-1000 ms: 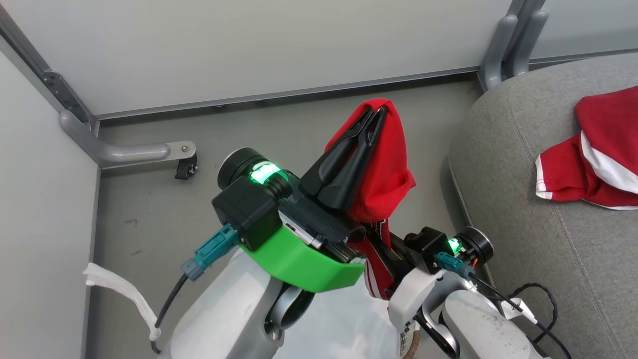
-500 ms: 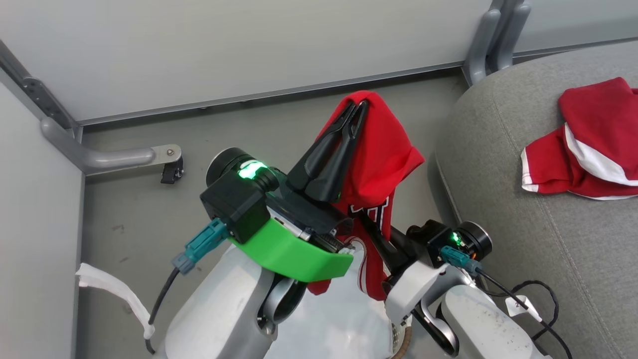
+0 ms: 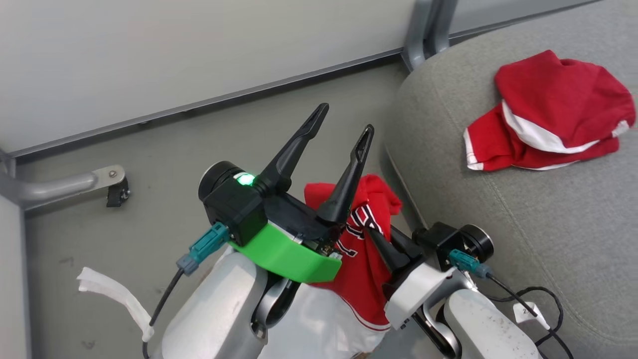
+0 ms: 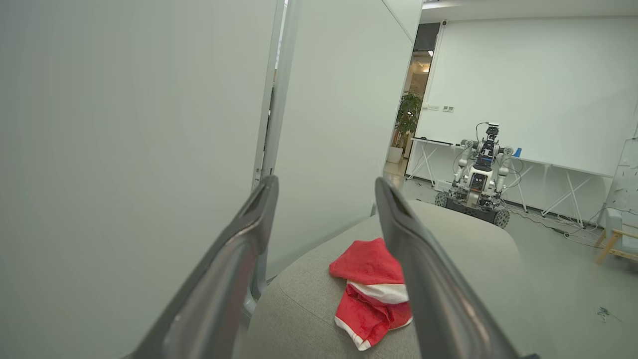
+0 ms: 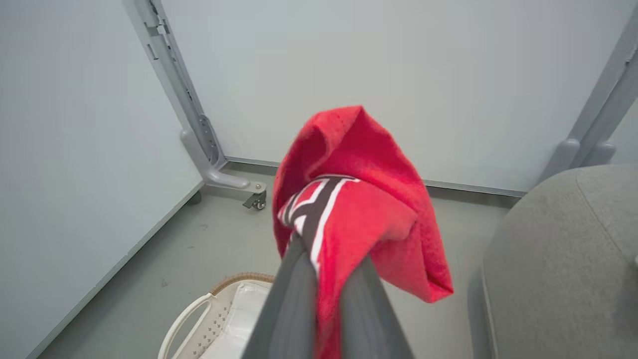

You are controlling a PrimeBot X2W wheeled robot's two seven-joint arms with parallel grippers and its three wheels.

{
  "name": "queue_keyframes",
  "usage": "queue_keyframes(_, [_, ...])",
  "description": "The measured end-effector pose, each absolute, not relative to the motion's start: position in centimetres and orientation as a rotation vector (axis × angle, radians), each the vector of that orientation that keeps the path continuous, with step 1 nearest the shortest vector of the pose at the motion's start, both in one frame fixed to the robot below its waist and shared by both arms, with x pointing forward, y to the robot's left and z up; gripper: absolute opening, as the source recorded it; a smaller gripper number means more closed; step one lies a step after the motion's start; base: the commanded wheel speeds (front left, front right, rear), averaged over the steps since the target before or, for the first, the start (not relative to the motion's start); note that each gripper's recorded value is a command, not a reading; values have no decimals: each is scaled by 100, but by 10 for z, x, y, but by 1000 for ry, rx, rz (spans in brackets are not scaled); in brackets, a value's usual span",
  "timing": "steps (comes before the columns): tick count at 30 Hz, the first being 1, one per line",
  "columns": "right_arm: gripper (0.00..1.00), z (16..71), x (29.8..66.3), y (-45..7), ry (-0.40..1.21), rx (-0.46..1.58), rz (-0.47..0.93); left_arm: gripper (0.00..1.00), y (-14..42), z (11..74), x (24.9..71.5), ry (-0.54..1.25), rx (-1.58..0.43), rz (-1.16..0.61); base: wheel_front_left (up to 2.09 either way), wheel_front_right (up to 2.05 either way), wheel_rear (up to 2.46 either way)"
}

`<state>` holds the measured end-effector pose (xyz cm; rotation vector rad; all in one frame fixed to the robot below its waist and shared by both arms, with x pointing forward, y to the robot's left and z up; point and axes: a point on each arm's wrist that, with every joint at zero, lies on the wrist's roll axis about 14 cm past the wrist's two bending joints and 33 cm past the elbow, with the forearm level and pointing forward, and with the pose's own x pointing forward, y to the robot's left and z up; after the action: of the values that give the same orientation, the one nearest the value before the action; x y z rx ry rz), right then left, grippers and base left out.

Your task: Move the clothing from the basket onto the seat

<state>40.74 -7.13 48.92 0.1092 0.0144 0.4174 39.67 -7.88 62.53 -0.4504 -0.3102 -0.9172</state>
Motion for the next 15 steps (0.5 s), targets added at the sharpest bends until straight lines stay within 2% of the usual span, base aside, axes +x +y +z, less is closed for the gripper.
queue_keyframes(15, [0,512,382,-161,-51,111,143,100,-155,591,374,-184,-481,-1156,0,0,0])
